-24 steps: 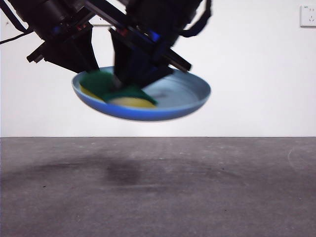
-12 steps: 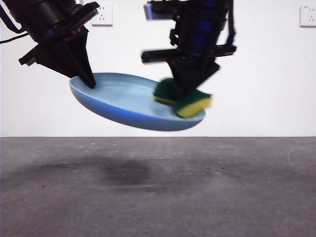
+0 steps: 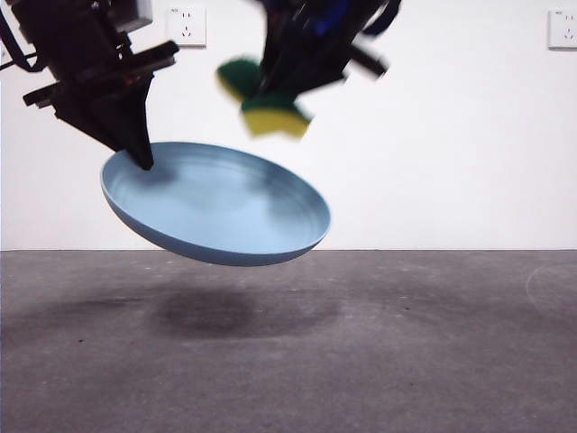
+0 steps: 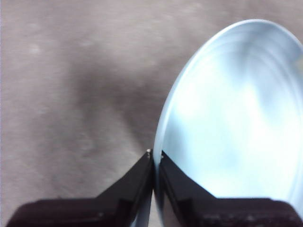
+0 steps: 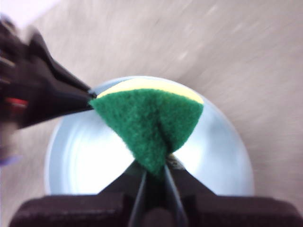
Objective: Pick up the plate,pick up the cloth,clean the plate with the cloth
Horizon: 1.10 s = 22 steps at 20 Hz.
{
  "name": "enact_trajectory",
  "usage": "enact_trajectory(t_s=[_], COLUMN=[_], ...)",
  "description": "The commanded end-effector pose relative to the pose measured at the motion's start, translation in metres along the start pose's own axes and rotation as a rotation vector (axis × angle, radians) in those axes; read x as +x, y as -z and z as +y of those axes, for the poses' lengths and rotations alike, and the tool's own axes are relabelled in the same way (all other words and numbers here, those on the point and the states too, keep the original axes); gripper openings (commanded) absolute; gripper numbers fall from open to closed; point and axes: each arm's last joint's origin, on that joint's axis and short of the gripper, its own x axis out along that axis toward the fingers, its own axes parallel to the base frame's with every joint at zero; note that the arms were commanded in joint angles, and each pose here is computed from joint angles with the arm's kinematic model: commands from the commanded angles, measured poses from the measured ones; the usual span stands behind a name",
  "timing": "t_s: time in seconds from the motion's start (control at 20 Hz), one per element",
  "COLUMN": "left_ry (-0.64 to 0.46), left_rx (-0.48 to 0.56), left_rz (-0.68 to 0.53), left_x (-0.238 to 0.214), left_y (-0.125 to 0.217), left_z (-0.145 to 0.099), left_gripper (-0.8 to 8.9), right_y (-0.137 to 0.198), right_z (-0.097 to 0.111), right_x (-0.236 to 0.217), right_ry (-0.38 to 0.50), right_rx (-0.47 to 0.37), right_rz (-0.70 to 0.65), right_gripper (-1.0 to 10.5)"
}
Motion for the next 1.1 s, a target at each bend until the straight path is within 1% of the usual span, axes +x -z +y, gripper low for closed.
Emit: enact_trajectory(t_s=[0.05, 0.2, 0.35, 0.5, 0.55, 0.6, 0.65, 0.7, 0.75, 0.9, 1.05, 1.1], left_ry=[-0.01, -0.021, -0.035, -0.115, -0.137, -0.14, -0.141, -0.142, -0.142, -0.137, -0.123, -0.113], left_rx=[0.003, -0.018, -0.038, -0.051, -0.056, -0.06, -0.064, -0.065, -0.066, -0.117, -0.189, -0.195], left_rz=[-0.005, 0.042, 0.101, 0.157, 0.17, 0.179, 0.179, 0.178, 0.181, 0.211, 0.181, 0.162], left_x=[0.013, 0.04, 0.075, 0.103, 0.108, 0.11, 0.11, 0.11, 0.109, 0.103, 0.078, 0.066], left_y=[-0.003, 0.0, 0.007, 0.016, 0.019, 0.02, 0.02, 0.02, 0.02, 0.022, 0.016, 0.014], left_z=[0.007, 0.017, 0.028, 0.038, 0.041, 0.043, 0.044, 0.045, 0.045, 0.043, 0.038, 0.035], left_gripper=[-0.09, -0.08, -0.08, -0.04, 0.01, 0.44, 1.85, 3.71, 4.94, 5.03, 5.03, 5.03], right_y=[-0.002, -0.003, -0.003, -0.002, -0.002, -0.001, -0.001, 0.0, 0.0, 0.001, 0.003, 0.005], right_z=[0.0, 0.001, 0.002, 0.003, 0.003, 0.002, 0.001, 0.0, -0.001, -0.007, -0.025, -0.032], right_x=[-0.024, -0.055, -0.084, -0.104, -0.108, -0.111, -0.112, -0.113, -0.113, -0.106, -0.087, -0.079], right_ry=[0.061, 0.091, 0.089, 0.094, 0.117, 0.151, 0.18, 0.21, 0.229, 0.267, 0.319, 0.333], right_rx=[0.018, 0.017, 0.011, 0.011, 0.011, 0.011, 0.011, 0.011, 0.011, 0.022, 0.071, 0.086], right_rz=[-0.012, -0.007, -0.016, -0.028, -0.031, -0.031, -0.031, -0.029, -0.026, -0.005, 0.048, 0.073], right_gripper=[-0.2, -0.2, -0.2, -0.2, -0.2, -0.2, -0.2, -0.2, -0.2, -0.2, -0.2, -0.2])
